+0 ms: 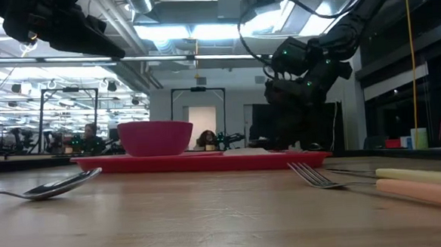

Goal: Set up tray
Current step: Put the orange fork on top of the white table napkin

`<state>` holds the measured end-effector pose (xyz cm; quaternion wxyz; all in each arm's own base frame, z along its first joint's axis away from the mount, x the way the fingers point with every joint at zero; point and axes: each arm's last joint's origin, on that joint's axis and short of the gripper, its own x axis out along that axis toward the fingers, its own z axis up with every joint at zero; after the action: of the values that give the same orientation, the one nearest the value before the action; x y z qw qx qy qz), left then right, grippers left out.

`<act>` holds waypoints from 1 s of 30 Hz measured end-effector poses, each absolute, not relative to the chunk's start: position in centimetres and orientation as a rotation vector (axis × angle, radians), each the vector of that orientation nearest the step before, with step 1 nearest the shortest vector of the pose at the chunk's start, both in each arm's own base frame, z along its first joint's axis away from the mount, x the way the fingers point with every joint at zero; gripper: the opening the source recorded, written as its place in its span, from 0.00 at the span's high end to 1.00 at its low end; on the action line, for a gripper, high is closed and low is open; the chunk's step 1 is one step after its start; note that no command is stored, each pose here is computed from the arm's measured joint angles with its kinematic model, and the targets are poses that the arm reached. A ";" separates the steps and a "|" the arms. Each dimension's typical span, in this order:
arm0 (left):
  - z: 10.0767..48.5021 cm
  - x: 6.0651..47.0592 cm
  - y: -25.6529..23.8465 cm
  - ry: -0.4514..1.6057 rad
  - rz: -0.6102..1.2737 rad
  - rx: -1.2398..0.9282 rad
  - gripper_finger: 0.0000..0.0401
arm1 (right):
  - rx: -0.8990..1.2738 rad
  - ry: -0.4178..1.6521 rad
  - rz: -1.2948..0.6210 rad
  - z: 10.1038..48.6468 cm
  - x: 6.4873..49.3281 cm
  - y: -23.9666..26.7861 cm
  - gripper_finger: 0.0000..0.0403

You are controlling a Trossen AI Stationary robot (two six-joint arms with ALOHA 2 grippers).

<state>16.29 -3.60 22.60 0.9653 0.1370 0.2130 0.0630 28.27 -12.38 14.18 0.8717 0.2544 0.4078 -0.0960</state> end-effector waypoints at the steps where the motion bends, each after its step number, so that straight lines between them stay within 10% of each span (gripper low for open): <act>1: 22.6 16.3 -3.6 0.431 0.127 0.278 0.99 | 0.530 0.844 -0.187 14.2 28.3 -12.4 0.35; 15: 22.5 16.2 -3.6 0.440 0.128 0.284 0.99 | 0.268 0.692 -0.151 19.2 27.3 -12.0 0.38; 30: 22.4 16.2 -3.8 0.450 0.050 0.341 0.99 | -0.067 0.623 -0.178 22.8 28.1 -4.7 0.73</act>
<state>16.24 -3.76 22.43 0.9601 0.1684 0.2221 0.0247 28.08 -4.72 22.76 0.9474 -0.0329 0.3061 -0.0872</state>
